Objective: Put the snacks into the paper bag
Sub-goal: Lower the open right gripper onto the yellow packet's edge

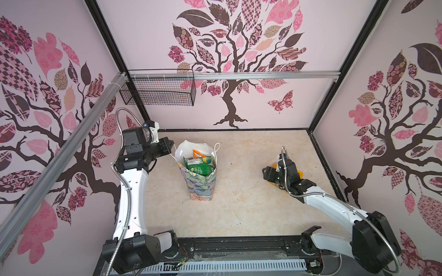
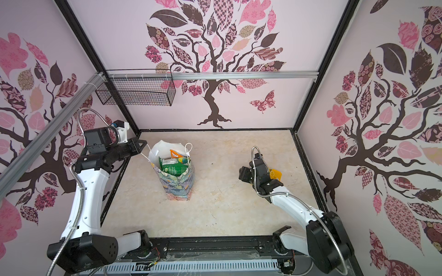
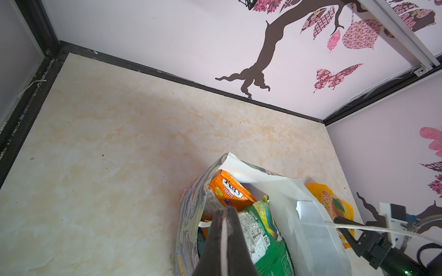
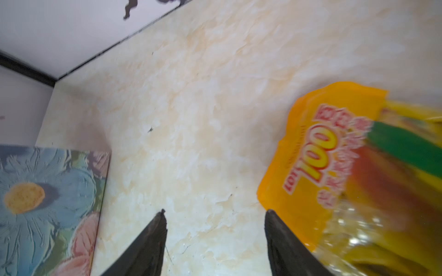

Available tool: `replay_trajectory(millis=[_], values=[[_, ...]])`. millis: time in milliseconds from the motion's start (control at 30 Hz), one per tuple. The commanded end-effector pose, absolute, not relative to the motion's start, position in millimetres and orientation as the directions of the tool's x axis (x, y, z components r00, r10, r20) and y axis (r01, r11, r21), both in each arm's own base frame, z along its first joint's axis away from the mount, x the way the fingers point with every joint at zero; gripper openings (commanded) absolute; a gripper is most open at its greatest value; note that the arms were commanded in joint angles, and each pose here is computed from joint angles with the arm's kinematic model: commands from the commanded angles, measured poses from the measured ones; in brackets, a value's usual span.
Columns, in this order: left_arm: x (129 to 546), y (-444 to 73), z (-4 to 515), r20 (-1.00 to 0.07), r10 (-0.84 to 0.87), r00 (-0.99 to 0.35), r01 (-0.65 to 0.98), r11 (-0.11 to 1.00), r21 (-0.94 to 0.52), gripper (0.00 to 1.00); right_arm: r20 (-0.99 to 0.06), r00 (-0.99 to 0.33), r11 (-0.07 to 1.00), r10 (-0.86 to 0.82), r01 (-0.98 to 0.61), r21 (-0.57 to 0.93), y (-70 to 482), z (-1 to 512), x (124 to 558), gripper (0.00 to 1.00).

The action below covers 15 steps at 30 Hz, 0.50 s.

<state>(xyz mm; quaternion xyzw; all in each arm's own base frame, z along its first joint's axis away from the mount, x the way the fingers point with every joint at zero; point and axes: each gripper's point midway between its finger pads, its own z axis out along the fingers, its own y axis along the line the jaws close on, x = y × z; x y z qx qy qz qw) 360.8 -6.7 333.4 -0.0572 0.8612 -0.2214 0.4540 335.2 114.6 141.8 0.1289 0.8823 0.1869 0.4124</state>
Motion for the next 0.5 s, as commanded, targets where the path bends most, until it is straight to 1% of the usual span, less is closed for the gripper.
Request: replay_trajectory(millis=[0, 100, 233, 333, 467], values=[[361.9, -8.0, 332.1, -0.761, -0.303, -0.574, 0.118, 0.889, -0.443, 0.00, -0.695, -0.550, 0.883, 0.463, 0.218, 0.415, 50.9, 147.2, 336.5, 0.70], [362.3, -8.9, 333.3, -0.762, -0.306, -0.571, 0.123, 0.885, -0.448, 0.00, -0.661, -0.469, 0.810, 0.586, 0.313, 0.496, 11.4, 146.7, 337.4, 0.74], [362.5, -9.2, 332.3, -0.760, -0.306, -0.574, 0.123, 0.885, -0.450, 0.00, -0.591, -0.392, 0.709, 0.706, 0.373, 0.599, -13.0, 133.6, 331.1, 0.75], [362.4, -9.8, 333.3, -0.761, -0.306, -0.572, 0.127, 0.883, -0.451, 0.00, -0.566, -0.404, 0.695, 0.719, 0.393, 0.602, -17.1, 120.0, 331.3, 0.76], [361.5, -10.7, 334.6, -0.761, -0.307, -0.571, 0.131, 0.881, -0.454, 0.00, -0.537, -0.469, 0.706, 0.702, 0.353, 0.614, -5.2, 107.2, 342.3, 0.77]])
